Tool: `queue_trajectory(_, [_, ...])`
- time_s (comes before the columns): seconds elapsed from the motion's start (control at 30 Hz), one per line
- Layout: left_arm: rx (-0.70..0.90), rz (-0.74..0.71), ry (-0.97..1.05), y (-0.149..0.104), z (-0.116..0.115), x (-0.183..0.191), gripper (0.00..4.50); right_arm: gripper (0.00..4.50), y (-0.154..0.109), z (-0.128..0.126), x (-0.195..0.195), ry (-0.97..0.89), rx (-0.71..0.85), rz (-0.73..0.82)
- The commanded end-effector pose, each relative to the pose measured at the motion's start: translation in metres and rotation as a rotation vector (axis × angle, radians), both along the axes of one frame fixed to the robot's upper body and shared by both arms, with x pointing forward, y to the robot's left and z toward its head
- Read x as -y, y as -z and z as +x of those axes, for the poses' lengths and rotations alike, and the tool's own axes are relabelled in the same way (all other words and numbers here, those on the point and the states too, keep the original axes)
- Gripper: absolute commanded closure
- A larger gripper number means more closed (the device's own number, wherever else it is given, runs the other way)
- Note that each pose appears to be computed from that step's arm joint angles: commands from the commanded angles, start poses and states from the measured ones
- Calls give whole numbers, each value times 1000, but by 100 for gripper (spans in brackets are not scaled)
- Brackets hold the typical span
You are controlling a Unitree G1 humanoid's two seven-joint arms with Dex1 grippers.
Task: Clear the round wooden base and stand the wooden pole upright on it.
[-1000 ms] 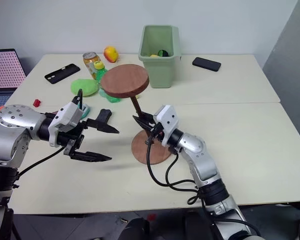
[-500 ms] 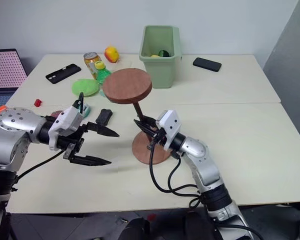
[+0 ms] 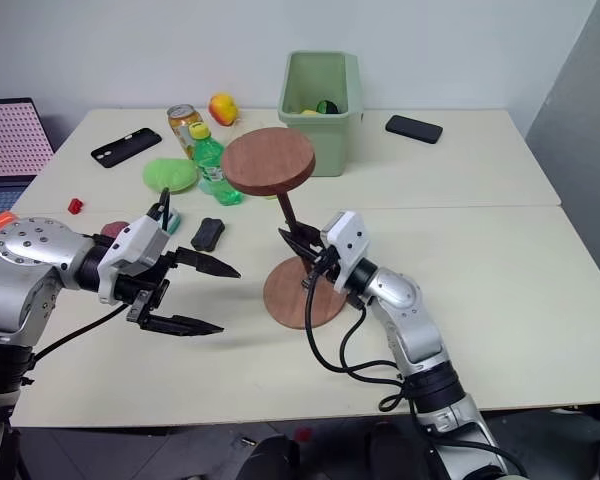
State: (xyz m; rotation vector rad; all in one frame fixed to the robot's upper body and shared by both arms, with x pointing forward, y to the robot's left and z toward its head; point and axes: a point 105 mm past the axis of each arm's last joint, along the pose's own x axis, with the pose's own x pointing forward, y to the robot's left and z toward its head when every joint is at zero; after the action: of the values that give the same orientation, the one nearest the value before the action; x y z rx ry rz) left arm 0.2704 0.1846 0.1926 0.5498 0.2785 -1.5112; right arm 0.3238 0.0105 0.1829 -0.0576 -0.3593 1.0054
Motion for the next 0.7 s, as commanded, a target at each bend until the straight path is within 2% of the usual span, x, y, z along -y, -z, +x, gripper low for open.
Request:
queue_trajectory(0.03, [49, -1, -7, -13, -2, -4, 0, 427, 10, -9, -6, -49, -37, -15])
queue_trajectory(0.43, [51, 0, -4, -12, 0, -4, 0, 427, 16, -7, -8, -44, -51, -24])
queue_trajectory(0.7, [50, -2, -3, -12, -2, -4, 0, 427, 42, -9, 2, -36, -86, -80])
